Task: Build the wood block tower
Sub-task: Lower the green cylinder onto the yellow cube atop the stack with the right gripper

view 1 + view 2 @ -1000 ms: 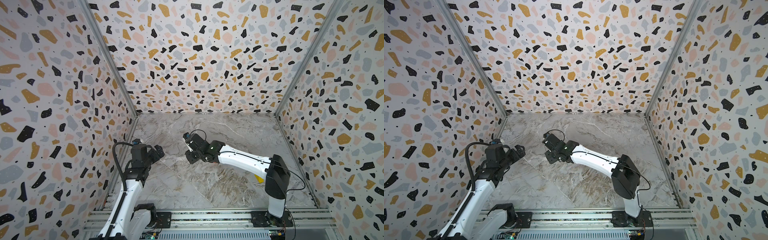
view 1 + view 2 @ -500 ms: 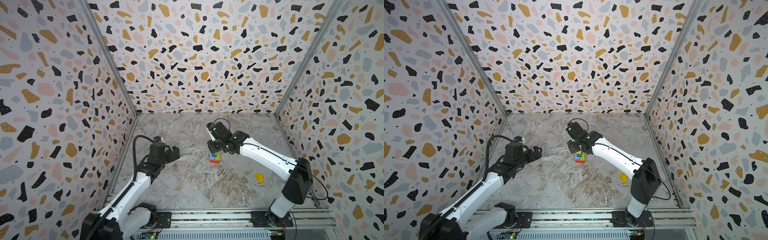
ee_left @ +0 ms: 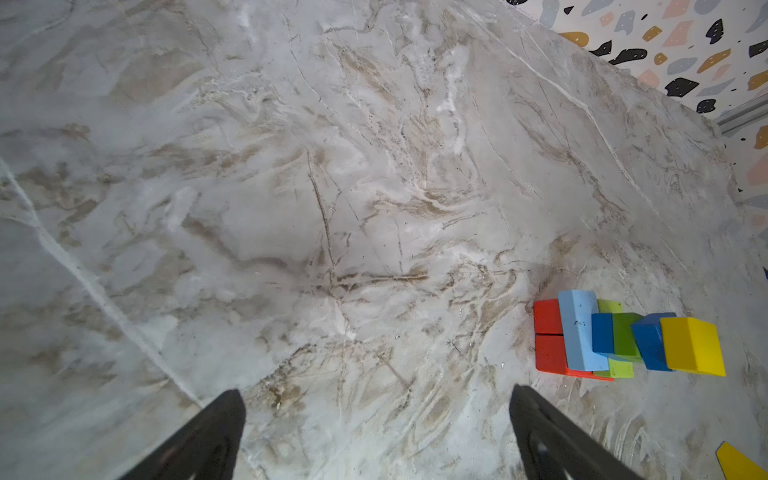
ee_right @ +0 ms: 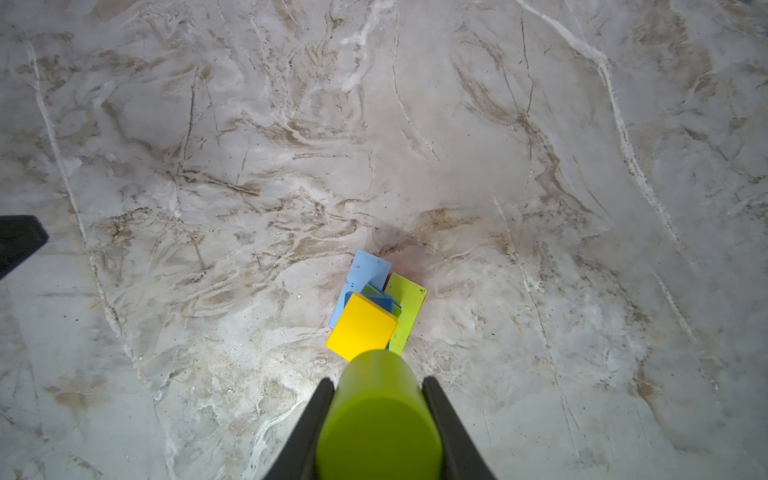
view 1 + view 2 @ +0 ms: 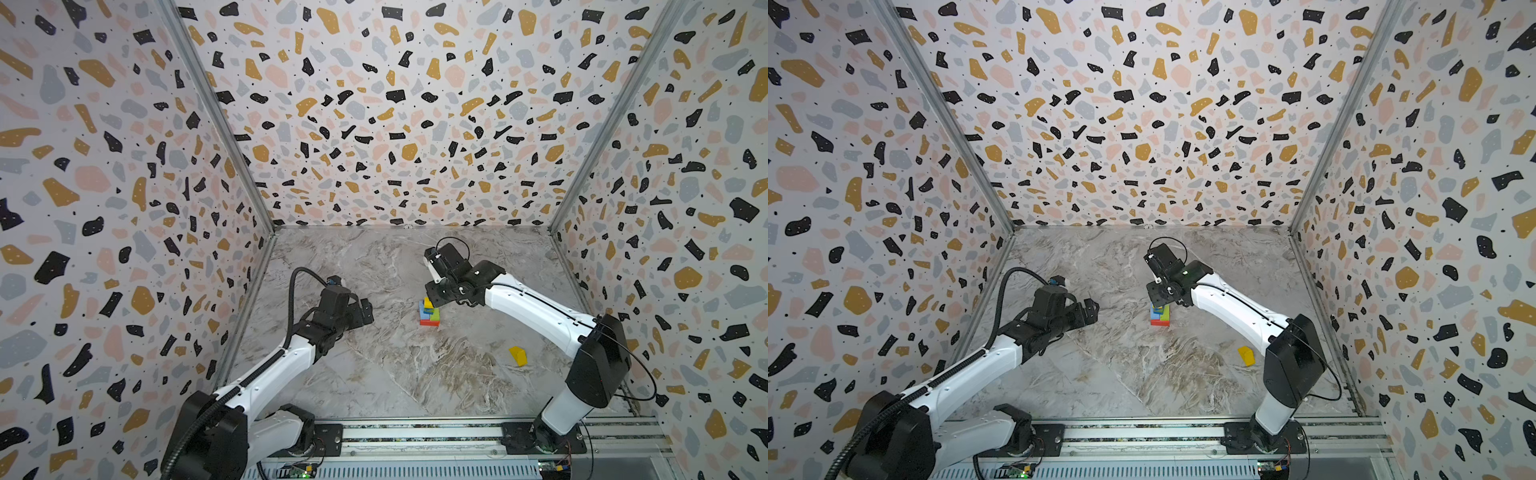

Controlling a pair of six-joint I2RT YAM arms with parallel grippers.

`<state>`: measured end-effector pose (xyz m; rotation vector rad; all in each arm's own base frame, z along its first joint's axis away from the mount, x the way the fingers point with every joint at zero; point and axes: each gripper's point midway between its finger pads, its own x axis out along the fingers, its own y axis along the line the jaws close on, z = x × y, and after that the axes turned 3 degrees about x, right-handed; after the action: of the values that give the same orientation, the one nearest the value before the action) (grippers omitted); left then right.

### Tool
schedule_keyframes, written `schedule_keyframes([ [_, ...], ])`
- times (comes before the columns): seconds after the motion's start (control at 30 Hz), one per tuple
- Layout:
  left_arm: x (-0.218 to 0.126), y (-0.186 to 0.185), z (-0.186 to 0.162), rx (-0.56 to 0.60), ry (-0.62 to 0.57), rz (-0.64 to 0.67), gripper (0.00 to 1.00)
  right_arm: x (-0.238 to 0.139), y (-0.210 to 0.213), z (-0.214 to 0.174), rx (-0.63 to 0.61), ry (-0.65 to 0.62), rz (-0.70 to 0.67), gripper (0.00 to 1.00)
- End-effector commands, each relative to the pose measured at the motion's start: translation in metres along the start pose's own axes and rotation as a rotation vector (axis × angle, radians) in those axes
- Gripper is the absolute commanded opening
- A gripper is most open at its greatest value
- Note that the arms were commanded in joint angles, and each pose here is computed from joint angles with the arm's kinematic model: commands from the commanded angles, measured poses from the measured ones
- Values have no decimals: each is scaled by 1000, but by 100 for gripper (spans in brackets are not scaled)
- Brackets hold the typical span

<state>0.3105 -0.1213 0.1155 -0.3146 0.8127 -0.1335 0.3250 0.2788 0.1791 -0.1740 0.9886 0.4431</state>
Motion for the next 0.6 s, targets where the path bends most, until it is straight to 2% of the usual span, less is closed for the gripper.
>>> schedule_keyframes([
  [0.0, 2, -4, 7, -7, -40, -11, 100, -5, 3, 2, -2, -9, 21, 27],
  [0.57, 20, 4, -12, 27, 37, 33, 100, 12, 7, -6, -1, 28, 39, 27],
])
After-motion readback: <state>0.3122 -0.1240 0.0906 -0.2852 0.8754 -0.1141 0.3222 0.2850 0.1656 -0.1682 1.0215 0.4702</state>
